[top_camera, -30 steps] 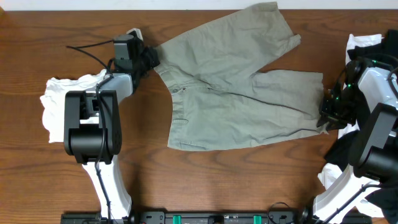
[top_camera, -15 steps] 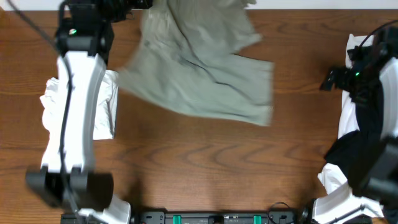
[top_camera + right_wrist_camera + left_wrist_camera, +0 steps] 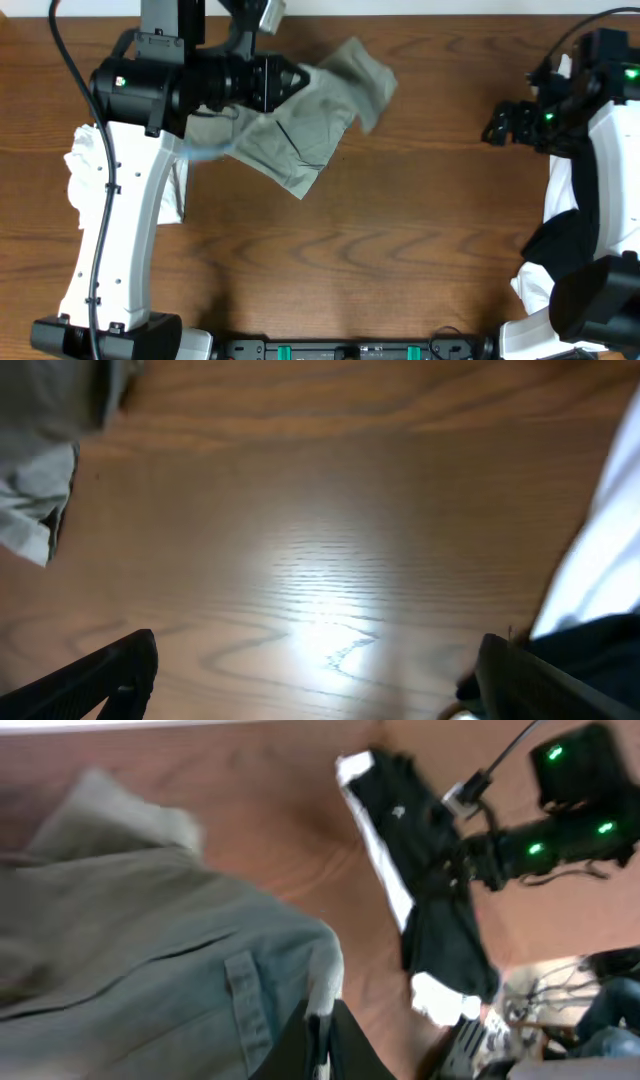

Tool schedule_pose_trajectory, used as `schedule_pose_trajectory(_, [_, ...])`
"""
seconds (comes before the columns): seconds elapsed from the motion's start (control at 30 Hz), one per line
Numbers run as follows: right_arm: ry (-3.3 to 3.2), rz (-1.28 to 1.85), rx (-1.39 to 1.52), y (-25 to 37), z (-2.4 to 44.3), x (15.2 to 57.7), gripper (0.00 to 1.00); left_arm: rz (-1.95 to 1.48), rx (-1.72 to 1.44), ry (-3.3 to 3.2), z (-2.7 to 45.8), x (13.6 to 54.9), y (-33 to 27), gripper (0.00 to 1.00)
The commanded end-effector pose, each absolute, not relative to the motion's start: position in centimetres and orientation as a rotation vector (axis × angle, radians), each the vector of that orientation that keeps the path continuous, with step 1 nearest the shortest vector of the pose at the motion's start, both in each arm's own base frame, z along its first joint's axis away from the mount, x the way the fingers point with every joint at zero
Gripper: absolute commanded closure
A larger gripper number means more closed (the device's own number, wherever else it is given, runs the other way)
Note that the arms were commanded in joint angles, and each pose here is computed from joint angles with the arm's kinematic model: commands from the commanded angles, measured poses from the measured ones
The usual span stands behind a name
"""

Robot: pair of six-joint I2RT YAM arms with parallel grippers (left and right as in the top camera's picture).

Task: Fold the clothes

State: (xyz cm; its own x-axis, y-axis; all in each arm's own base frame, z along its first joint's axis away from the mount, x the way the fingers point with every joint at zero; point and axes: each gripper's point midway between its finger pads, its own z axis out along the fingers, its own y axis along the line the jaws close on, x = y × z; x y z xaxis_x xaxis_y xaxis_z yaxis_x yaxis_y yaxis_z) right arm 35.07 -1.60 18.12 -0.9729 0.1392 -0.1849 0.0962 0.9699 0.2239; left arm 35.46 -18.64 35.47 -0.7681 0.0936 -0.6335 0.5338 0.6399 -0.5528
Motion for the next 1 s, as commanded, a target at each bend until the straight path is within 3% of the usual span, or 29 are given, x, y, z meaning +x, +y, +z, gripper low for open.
schedule_pose_trajectory(0.0, [2.968,0.348,0.048,0.4,16.6,34.4,0.01,-0.915,0.545,2.203,38.1,34.3,-17.7,0.94])
schedule_pose_trajectory(0.3, [2.988,0.46,-0.267,6.8,10.5,33.0,0.01,-0.855,0.602,1.961,45.0,30.1,-17.1,0.94])
schedule_pose_trajectory(0.53, [2.811,0.465,-0.359,11.3,7.2,35.5,0.01,-0.835,0.613,1.878,47.4,27.6,-16.6,0.94])
schedule_pose_trajectory(0.77, [2.685,0.393,-0.854,14.2,5.3,33.8,0.01,-0.783,0.584,1.881,47.4,28.3,-16.1,0.94])
schedule_pose_trajectory(0.97, [2.73,0.292,-0.947,12.9,4.6,32.6,0.06,-0.612,0.47,1.932,46.5,30.6,-13.9,0.94])
